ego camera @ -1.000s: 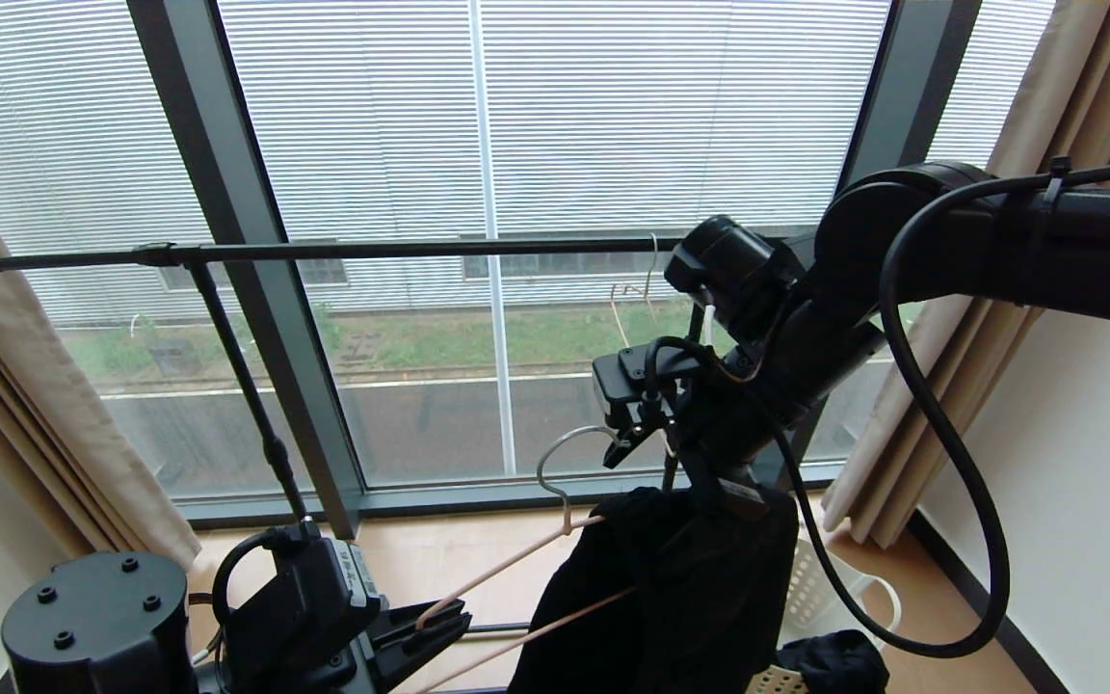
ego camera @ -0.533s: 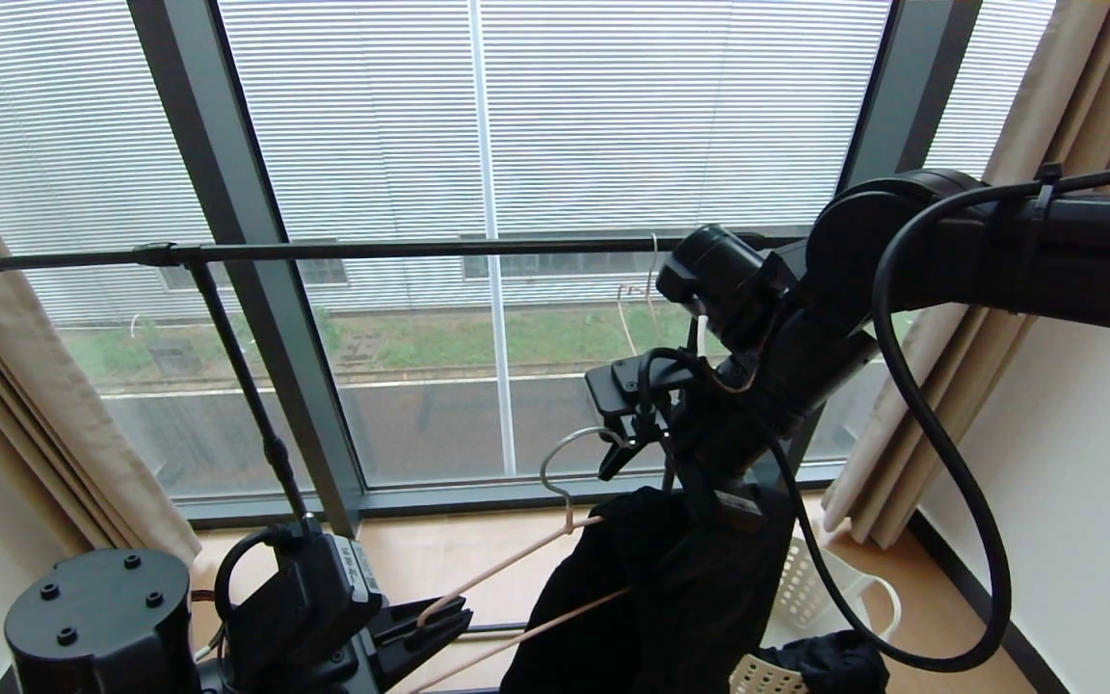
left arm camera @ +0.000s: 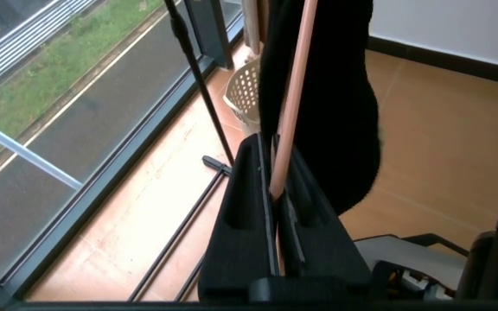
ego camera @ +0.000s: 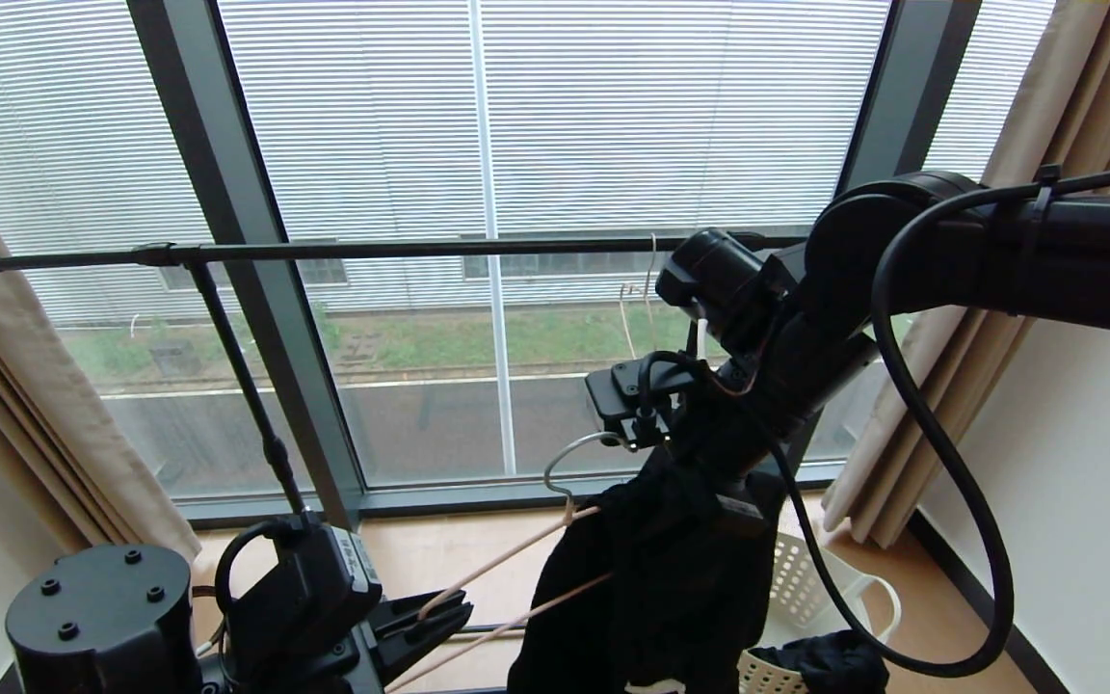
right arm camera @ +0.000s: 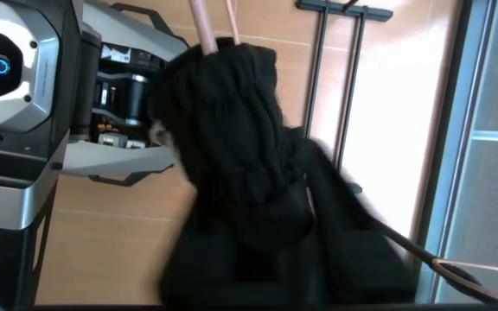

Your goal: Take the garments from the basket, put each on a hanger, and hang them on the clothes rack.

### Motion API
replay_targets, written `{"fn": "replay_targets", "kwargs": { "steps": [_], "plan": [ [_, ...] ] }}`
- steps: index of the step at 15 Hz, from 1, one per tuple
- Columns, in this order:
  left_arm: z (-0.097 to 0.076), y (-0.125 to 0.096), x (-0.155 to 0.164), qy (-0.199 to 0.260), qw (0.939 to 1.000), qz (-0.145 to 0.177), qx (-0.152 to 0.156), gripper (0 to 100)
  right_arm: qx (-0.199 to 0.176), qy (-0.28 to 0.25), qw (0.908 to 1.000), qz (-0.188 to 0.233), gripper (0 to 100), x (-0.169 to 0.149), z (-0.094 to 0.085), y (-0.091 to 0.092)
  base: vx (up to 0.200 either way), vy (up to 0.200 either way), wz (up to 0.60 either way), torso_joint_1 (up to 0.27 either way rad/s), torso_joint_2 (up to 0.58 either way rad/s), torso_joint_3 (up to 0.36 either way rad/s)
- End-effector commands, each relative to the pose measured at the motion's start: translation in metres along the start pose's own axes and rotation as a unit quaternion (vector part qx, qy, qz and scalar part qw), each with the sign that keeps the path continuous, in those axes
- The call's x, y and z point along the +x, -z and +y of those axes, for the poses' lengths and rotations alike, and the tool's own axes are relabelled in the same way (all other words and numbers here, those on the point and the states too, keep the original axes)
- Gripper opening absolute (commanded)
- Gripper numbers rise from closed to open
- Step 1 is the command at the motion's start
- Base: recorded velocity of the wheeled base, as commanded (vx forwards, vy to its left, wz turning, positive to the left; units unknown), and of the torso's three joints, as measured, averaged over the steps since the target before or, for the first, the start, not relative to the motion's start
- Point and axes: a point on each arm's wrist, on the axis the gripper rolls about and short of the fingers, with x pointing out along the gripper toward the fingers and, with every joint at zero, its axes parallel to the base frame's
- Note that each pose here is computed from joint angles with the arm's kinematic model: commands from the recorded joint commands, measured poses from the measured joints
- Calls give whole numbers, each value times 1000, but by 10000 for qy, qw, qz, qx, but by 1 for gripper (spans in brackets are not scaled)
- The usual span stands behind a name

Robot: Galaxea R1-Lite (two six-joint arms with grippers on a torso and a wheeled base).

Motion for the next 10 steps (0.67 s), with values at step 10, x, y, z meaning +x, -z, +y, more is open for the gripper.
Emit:
{"fn": "replay_targets", "kwargs": {
  "steps": [10],
  "plan": [
    [2,0,1,-16,9999,-10,-167,0,0,3,10000,29,0,1,1,1,0,0,0,0,0,0]
  ]
}}
